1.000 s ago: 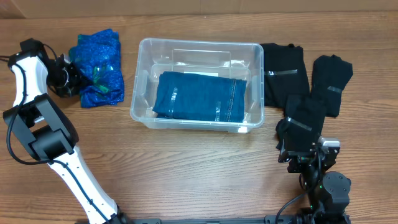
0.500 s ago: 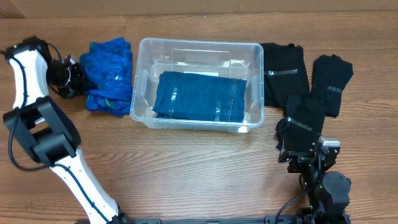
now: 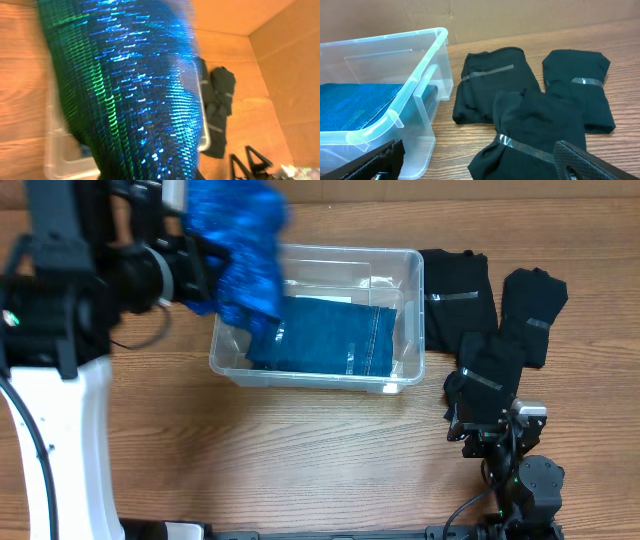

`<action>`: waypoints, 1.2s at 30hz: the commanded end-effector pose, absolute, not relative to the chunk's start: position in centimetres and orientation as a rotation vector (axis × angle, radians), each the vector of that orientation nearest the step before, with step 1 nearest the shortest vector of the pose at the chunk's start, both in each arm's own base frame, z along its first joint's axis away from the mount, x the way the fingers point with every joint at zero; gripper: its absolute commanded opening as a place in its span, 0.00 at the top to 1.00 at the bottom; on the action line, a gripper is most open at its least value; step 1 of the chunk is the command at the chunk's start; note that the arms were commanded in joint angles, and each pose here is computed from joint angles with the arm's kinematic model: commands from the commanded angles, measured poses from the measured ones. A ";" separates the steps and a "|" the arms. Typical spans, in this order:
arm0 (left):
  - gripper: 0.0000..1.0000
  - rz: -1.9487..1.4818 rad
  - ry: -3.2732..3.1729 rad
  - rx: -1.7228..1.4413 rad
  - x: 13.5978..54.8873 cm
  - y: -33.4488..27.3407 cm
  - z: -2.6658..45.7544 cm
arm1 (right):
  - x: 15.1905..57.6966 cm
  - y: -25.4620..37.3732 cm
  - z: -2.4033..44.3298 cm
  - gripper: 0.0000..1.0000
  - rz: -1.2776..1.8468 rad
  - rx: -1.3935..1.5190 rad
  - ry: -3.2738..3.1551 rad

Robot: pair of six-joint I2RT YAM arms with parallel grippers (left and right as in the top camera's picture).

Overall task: Pack container
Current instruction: 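Carry the sparkly blue fabric over and lower it into the bin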

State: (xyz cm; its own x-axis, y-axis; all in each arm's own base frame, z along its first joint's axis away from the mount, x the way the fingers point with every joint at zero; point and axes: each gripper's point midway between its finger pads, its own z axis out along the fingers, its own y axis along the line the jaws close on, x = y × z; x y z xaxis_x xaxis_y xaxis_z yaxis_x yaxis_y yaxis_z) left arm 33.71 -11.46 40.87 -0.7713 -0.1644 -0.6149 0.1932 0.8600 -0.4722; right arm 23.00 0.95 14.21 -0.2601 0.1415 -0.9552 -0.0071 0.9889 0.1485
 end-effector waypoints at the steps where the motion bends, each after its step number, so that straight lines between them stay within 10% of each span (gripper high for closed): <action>1: 0.96 -0.529 2.421 -0.154 36.5 -14.7 37.4 | 23.0 0.9 14.3 0.00 0.148 0.105 1.821; 19: 0.96 -0.141 2.782 -0.280 42.0 -18.6 20.1 | 23.0 0.9 14.3 0.00 0.148 0.105 1.821; 27: 0.96 -0.038 2.828 -0.268 40.7 -17.1 19.7 | 23.0 0.9 14.3 0.00 0.148 0.104 1.821; 29: 0.84 0.061 2.863 -0.293 39.5 -15.8 19.4 | 23.0 0.9 14.3 0.00 0.148 0.104 1.821; 31: 0.44 0.173 2.889 -0.299 38.5 -14.3 19.3 | 23.0 0.9 14.3 0.00 0.148 0.105 1.821; 36: 0.14 0.452 2.939 -0.342 35.9 -10.0 19.6 | 23.0 0.9 14.3 0.00 0.148 0.105 1.821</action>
State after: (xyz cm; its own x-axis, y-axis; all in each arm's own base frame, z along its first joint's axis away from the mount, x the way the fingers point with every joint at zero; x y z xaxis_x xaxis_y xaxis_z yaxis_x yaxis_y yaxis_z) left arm 36.08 -13.15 18.33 -0.9728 -0.1856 -0.1387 -0.2084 0.9625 0.1737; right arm 23.00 0.95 14.21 -0.2602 0.1418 -0.9551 -0.0074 0.9888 0.1489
